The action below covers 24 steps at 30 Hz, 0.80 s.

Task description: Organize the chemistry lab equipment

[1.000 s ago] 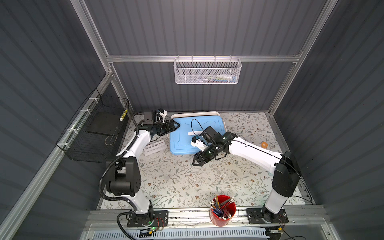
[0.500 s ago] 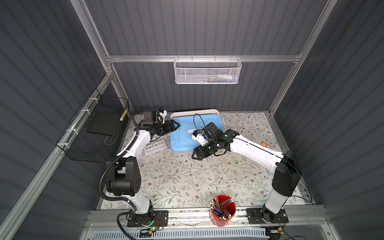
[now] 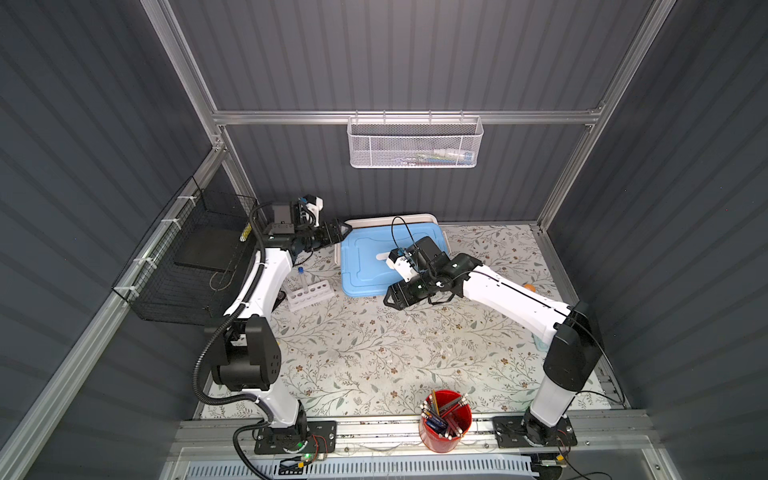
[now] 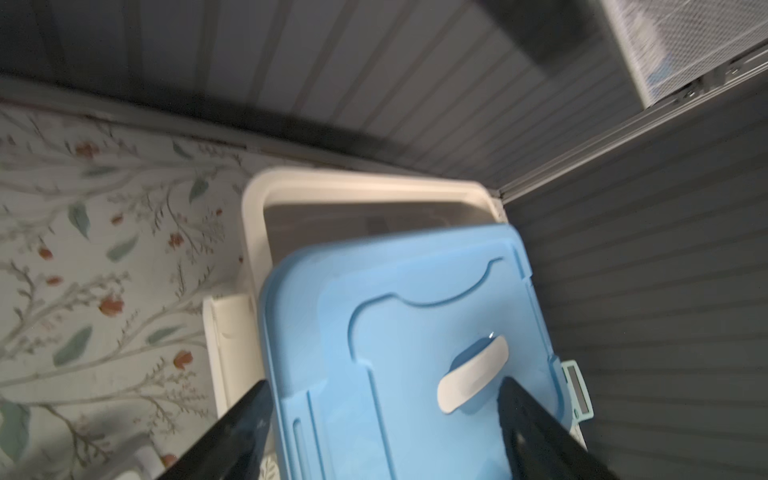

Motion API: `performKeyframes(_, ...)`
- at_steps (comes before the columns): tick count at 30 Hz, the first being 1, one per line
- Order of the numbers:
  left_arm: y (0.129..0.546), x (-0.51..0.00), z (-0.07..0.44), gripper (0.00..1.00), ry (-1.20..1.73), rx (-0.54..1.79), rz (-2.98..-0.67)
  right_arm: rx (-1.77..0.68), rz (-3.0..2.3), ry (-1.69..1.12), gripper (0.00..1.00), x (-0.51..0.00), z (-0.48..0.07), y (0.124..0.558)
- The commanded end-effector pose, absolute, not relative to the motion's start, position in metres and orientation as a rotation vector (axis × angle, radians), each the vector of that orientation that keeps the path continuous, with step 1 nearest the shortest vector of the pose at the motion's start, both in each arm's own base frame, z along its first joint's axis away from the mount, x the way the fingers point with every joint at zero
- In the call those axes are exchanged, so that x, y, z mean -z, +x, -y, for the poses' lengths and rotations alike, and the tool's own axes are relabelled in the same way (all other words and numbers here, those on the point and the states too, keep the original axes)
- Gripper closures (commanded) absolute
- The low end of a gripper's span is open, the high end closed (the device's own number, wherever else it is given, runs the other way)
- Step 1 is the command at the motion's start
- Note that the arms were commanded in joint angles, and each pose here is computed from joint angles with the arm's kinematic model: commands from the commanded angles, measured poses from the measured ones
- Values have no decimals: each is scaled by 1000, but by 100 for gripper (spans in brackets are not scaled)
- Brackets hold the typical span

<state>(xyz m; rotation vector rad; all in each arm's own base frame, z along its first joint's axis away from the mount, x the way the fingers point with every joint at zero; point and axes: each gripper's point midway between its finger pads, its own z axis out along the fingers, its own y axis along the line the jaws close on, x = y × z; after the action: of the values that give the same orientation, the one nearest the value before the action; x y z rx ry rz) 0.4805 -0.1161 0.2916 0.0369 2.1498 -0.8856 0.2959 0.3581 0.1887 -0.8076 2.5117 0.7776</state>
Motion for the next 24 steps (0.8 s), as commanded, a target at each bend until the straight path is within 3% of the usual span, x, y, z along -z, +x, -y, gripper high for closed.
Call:
performKeyframes(1,498,-311,106,14,51,870,-2100,-768,-2483,-771,29,-201,-351,295)
performKeyframes(6,537,-309,106,14,52,909,-2060,-780,-2495,-755,29,-196,-346,285)
performKeyframes(12,584,-256,115,15,13,1019,-2103,-769,-2520,-754,29,-187,-349,279)
performKeyframes(24,623,-227,125,16,33,1111,-2105,-704,-2574,-760,29,-164,-362,285)
